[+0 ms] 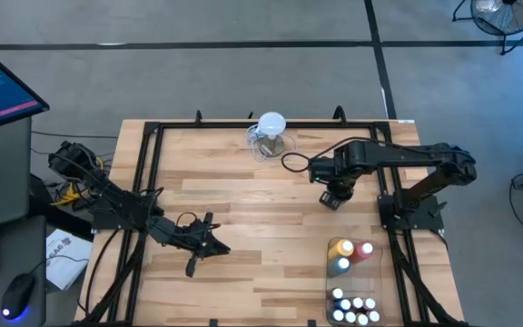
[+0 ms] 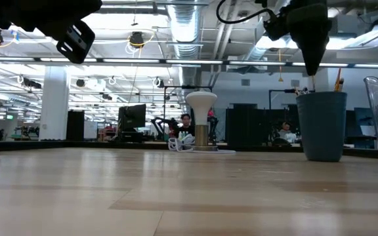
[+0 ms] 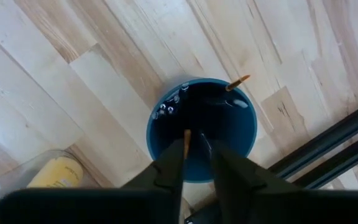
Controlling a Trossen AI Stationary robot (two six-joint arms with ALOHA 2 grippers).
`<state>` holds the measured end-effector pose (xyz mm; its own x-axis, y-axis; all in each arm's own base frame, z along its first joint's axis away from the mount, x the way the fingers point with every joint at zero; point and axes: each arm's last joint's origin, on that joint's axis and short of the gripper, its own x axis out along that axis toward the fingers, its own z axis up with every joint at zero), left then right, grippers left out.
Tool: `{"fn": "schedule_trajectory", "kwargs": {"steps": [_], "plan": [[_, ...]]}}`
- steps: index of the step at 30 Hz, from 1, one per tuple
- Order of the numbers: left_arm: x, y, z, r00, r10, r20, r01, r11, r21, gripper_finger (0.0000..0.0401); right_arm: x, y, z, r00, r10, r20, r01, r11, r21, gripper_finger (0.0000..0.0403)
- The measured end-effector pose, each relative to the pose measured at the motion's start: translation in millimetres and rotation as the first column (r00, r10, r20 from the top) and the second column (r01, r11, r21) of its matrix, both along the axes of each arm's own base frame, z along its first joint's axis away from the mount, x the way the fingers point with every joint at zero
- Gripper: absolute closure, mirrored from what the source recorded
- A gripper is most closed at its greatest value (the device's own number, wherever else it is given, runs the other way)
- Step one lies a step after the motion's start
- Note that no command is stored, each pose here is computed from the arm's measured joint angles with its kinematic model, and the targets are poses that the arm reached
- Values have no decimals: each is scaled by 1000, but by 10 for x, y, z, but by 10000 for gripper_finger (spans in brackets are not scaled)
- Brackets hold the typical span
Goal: Pick & Place Paint Supplies
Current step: Put the black gold paintbrush into the blue cup, then return to Home Position
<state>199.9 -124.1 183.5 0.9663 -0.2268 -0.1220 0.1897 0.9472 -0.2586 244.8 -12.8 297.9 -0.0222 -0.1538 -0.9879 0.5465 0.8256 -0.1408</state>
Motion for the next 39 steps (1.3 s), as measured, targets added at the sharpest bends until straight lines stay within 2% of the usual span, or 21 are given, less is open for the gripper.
{"fn": "schedule_trajectory", "kwargs": {"steps": [9,14,19,25,28,31,34,37,38,39], "plan": [[0,0,0,1000,0,0,0,1000,0,384,-8,0,1,1000,4,-7,-4,1000,0,248],[0,0,0,1000,0,0,0,1000,0,384,-33,1,35,1000,5,-30,-5,1000,0,223],[1,1,0,1000,0,0,0,1000,0,384,-49,-26,282,1000,-1,0,1,1000,-3,222],[1,0,8,1000,-2,12,1,1000,14,384,7,48,676,981,95,170,-93,996,-19,241],[3,-1,27,1000,-1,27,1,1000,2,384,21,151,761,965,148,214,-146,989,-24,249],[6,-3,58,999,-1,54,2,1000,-18,384,-1,224,805,961,156,228,-152,988,-34,257],[6,-3,67,998,0,61,2,1000,-24,384,-66,290,823,971,91,221,-76,994,-75,263],[9,0,77,998,4,66,-1,999,-46,384,-109,383,784,964,-90,250,93,996,-1,268],[13,7,79,998,8,67,-4,998,-55,384,-132,429,796,962,-92,257,89,996,20,269],[16,12,79,998,11,64,-7,998,-65,384,-136,483,816,962,-40,271,36,999,17,270]]}}
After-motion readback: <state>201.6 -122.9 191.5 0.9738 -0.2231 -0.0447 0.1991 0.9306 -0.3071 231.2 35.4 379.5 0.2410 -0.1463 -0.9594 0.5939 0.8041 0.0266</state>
